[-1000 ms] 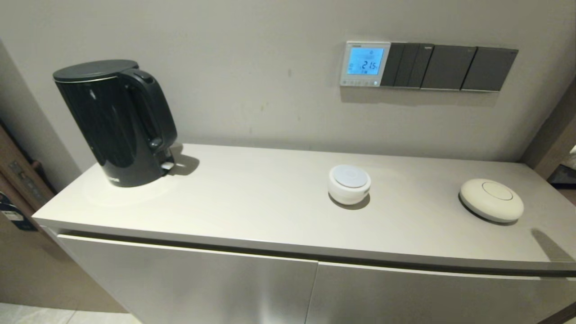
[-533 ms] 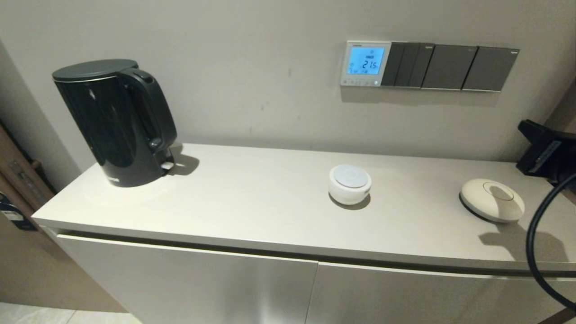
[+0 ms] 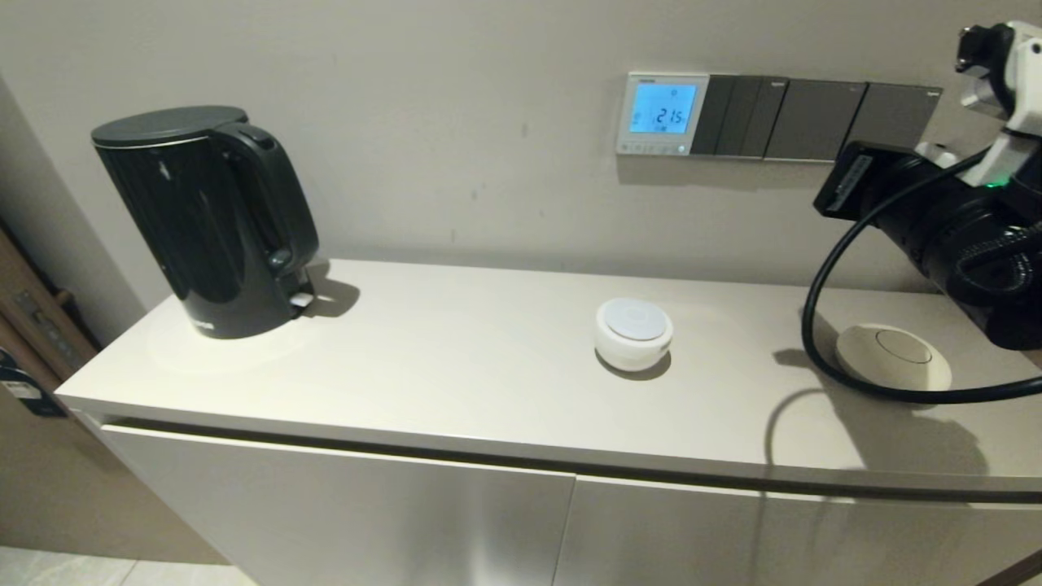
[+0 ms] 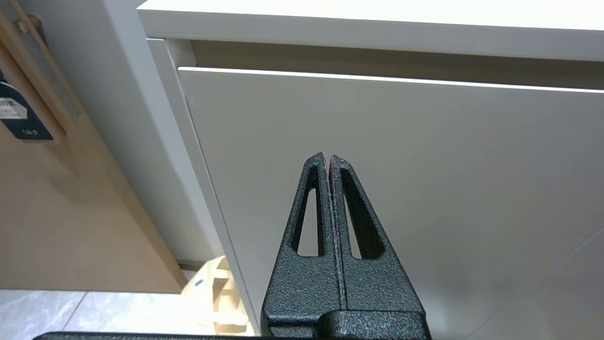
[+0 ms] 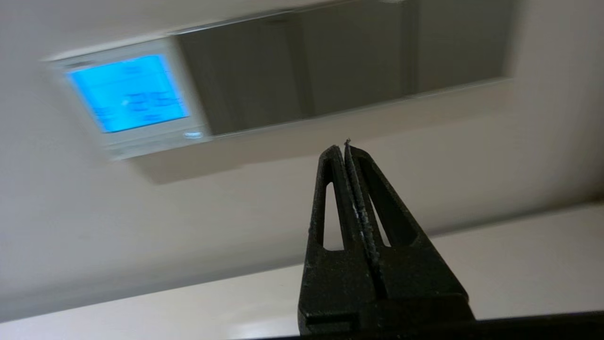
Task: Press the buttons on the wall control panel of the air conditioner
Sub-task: Turn off the central air conditioner
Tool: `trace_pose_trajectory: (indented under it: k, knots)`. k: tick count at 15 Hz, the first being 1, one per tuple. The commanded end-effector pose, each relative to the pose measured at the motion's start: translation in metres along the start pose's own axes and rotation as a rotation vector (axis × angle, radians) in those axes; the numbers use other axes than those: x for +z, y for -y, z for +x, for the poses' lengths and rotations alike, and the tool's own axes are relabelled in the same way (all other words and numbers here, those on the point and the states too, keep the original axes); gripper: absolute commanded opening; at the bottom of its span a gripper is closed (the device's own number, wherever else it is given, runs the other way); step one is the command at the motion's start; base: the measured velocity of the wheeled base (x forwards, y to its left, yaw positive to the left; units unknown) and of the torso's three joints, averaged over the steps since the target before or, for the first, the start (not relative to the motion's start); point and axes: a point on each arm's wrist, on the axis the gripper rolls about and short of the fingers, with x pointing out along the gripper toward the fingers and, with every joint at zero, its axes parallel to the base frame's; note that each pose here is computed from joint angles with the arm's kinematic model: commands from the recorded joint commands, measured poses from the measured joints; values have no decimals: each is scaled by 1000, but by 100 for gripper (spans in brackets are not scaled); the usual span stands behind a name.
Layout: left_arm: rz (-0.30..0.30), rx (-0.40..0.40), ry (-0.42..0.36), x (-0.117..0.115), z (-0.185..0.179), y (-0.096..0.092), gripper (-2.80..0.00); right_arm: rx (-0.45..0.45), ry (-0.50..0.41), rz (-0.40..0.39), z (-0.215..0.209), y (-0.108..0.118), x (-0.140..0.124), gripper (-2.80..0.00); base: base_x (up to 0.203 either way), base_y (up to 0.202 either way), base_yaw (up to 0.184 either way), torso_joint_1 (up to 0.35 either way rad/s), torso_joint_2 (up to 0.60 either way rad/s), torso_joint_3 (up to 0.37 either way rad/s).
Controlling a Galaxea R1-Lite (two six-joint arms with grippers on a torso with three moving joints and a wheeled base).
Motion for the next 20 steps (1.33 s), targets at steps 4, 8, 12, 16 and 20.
trace_pose_trajectory:
  k: [4, 8, 12, 16, 20]
  knots:
    - [0, 0, -1, 0, 0, 0, -280, 66, -8, 6, 20, -38, -9, -280, 0, 0, 0, 0, 0, 0]
    - [0, 1, 0, 0, 0, 0, -280, 66, -23, -3, 35, -50, -24, -280, 0, 0, 0, 0, 0, 0]
    - [0, -1, -1, 0, 0, 0, -280, 64, -38, -16, 48, -60, -37, -280, 0, 0, 0, 0, 0, 0]
    - [0, 1, -1, 0, 0, 0, -280, 65, -47, -25, 55, -62, -45, -280, 0, 0, 0, 0, 0, 0]
    - [0, 0, -1, 0, 0, 0, -280, 68, -47, -23, 65, -70, -53, -280, 0, 0, 0, 0, 0, 0]
